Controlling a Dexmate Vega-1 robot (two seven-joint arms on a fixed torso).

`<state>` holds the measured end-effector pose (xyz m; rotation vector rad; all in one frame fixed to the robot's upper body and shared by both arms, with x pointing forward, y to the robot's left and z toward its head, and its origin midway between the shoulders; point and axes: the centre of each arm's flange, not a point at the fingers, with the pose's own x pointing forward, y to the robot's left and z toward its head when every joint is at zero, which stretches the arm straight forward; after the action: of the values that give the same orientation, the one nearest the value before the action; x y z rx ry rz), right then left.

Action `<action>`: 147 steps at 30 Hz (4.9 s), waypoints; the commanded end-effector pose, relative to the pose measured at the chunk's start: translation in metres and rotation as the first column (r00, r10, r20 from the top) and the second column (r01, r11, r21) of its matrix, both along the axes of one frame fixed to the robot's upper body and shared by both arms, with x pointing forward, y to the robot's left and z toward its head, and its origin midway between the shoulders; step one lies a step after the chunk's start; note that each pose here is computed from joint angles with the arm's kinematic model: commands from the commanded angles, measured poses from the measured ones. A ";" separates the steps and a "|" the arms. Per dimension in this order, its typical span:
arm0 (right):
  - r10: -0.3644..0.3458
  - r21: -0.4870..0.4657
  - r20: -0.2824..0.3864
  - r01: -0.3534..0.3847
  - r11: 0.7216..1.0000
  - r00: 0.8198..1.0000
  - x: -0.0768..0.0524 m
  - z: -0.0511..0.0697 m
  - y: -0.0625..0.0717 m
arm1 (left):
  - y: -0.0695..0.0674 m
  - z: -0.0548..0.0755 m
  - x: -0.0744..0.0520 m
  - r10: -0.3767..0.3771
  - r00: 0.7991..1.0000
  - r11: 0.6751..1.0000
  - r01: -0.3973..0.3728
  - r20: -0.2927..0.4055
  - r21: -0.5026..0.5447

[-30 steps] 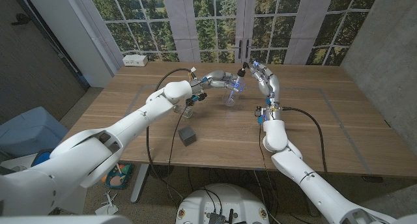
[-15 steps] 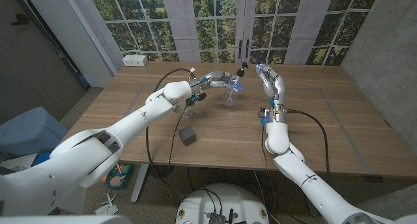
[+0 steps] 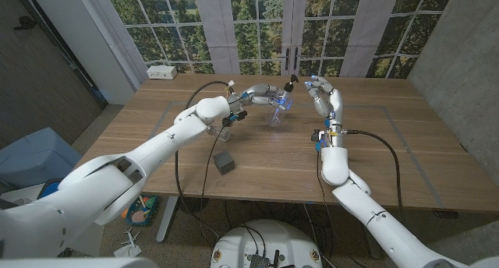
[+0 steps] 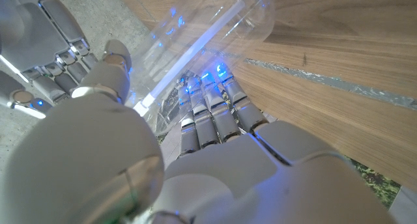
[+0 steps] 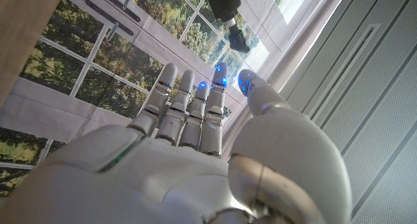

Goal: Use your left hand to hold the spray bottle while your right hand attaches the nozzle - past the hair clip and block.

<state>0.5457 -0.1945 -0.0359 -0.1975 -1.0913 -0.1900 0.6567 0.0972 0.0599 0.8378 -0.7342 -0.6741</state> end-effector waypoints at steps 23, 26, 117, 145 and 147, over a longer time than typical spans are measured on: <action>-0.056 -0.225 0.008 0.057 0.973 0.998 -0.020 0.017 0.016 | -0.007 -0.006 -0.008 0.037 0.997 0.997 -0.042 0.069 0.063; -0.055 -0.230 0.004 0.055 0.972 0.998 -0.021 0.018 0.017 | -0.008 -0.006 -0.009 0.038 0.997 0.997 -0.043 0.070 0.068; -0.061 -0.241 0.012 0.062 0.969 0.998 -0.024 0.012 0.003 | -0.017 -0.007 -0.019 0.020 0.997 0.995 -0.027 0.079 0.094; -0.140 -0.251 -0.068 0.118 0.961 0.988 -0.012 0.019 0.002 | -0.016 -0.005 -0.021 0.016 0.996 0.995 -0.024 0.088 0.101; -0.145 -0.247 -0.069 0.124 0.961 0.987 -0.012 0.019 0.001 | -0.017 -0.005 -0.020 0.014 0.996 0.995 -0.022 0.087 0.100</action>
<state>0.5299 -0.1906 -0.0195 -0.4869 -1.0469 -0.1408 0.6369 0.0815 0.0533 0.9688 -0.7676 -0.6618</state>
